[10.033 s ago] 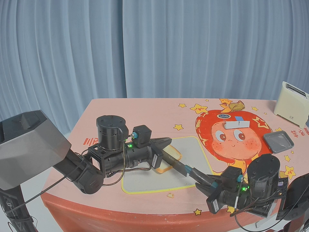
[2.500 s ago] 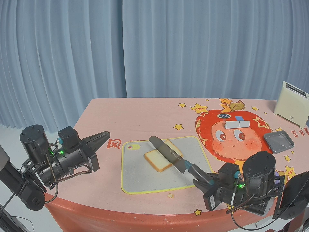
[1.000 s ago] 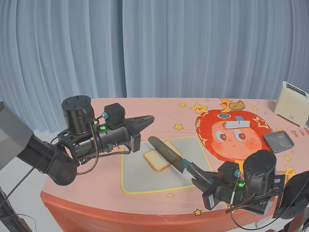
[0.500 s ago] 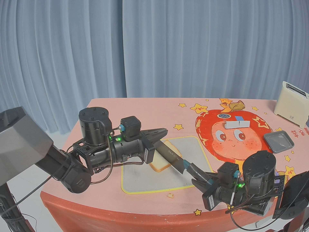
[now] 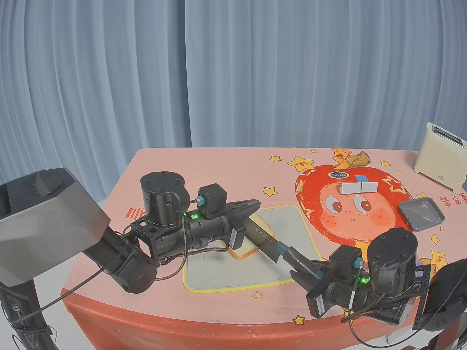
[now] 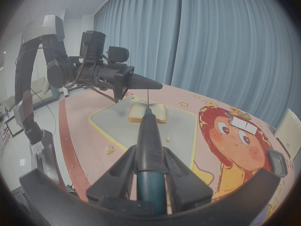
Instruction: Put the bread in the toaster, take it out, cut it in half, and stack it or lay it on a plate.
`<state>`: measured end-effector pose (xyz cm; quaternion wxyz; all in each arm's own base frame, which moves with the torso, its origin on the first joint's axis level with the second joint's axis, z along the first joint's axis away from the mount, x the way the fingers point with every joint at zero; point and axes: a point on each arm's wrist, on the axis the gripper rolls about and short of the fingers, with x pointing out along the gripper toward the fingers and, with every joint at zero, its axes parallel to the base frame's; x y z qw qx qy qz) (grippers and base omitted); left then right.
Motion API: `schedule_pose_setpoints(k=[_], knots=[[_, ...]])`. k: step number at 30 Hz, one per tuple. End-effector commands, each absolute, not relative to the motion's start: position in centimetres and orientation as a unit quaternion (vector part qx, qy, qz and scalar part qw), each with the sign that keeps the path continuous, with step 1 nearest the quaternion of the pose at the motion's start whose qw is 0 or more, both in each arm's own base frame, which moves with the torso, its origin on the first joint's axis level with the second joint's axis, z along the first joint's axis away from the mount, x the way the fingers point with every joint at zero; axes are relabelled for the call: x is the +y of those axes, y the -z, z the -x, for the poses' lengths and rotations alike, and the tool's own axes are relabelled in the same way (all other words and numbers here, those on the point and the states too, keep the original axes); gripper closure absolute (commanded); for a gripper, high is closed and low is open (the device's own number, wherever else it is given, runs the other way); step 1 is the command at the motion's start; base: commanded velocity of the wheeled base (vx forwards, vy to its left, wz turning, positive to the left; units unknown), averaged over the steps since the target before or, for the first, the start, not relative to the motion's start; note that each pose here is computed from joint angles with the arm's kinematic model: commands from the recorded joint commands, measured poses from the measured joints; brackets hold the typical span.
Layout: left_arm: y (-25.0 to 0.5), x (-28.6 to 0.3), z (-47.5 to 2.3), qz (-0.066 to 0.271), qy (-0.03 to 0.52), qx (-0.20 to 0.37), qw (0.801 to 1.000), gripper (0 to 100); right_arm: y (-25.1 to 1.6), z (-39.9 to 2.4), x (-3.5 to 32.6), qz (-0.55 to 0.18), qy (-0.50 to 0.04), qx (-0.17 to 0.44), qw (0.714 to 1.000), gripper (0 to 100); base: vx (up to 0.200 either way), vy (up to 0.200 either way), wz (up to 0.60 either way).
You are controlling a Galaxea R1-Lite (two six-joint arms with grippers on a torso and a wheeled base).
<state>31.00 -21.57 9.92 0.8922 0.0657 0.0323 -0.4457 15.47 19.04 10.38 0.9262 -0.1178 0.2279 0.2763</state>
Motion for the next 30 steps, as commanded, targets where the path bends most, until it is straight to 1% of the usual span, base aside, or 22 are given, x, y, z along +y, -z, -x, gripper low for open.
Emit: schedule_pose_setpoints(k=[1, 4, 12, 18, 30], knots=[[-9.0, -21.6, -31.2, -0.068, 0.440, 0.047, 0.894, 100, -10.4, -15.5, 19.1, 0.117, -0.277, 0.227, 0.926, 100, 0.000, 0.000, 0.00], [-8.3, -21.6, -31.2, -0.069, 0.440, 0.055, 0.894, 100, -10.4, -15.5, 19.1, 0.117, -0.276, 0.227, 0.927, 100, 0.000, 0.000, 0.00], [-7.6, -21.7, -31.3, -0.071, 0.438, 0.066, 0.894, 100, -10.6, -15.6, 19.1, 0.114, -0.275, 0.223, 0.928, 100, 0.000, 0.000, 0.00], [-7.6, -21.7, -31.2, -0.069, 0.438, 0.066, 0.894, 100, -10.8, -15.7, 19.0, 0.111, -0.274, 0.220, 0.930, 100, 0.000, 0.000, 0.00], [-8.0, -21.7, -31.0, -0.066, 0.439, 0.060, 0.894, 100, -10.0, -15.4, 18.8, 0.125, -0.273, 0.238, 0.924, 100, 0.000, 0.000, 0.00]])
